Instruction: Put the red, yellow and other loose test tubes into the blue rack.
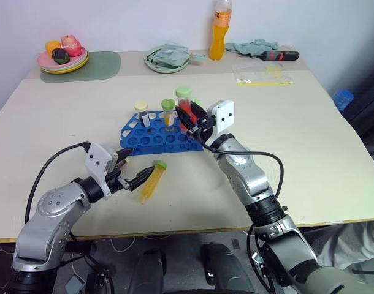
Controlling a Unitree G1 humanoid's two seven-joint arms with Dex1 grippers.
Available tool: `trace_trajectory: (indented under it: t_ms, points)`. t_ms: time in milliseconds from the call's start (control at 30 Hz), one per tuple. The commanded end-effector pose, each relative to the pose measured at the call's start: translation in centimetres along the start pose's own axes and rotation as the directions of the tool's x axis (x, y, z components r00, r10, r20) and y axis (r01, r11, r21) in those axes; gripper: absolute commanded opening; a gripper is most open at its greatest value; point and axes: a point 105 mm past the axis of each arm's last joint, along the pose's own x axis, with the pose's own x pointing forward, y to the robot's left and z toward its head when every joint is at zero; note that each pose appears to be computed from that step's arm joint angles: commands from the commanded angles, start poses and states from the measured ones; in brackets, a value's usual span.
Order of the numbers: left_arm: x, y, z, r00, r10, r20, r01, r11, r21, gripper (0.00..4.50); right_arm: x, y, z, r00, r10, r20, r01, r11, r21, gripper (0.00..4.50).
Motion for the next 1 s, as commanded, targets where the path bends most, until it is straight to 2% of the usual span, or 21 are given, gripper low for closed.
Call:
trace_trajectory:
  t_ms: [33, 400, 733, 1000]
  points:
    - [-0.7, 0.1, 1.4, 0.999, 0.014, 0.033, -0.015, 0.999, 0.04, 4.5, -0.2, -0.5, 0.8, 0.998, -0.01, 0.054, 0.011, 1.0, -0.026, 1.67]
    - [-0.6, -0.1, 1.5, 0.999, 0.002, 0.032, -0.003, 0.999, 0.041, 4.5, -1.2, -1.9, -1.5, 0.997, -0.076, 0.003, 0.076, 0.997, -0.031, 1.67]
    - [-0.4, -0.3, 1.6, 0.999, -0.008, 0.033, 0.007, 0.999, 0.042, 4.5, -1.2, -2.0, -2.5, 0.995, -0.099, 0.002, 0.099, 0.994, -0.037, 1.67]
    - [-0.4, -0.4, 1.7, 0.999, -0.014, 0.033, 0.013, 0.999, 0.047, 4.5, -2.5, -1.8, -3.1, 0.993, -0.118, 0.029, 0.12, 0.992, -0.047, 1.67]
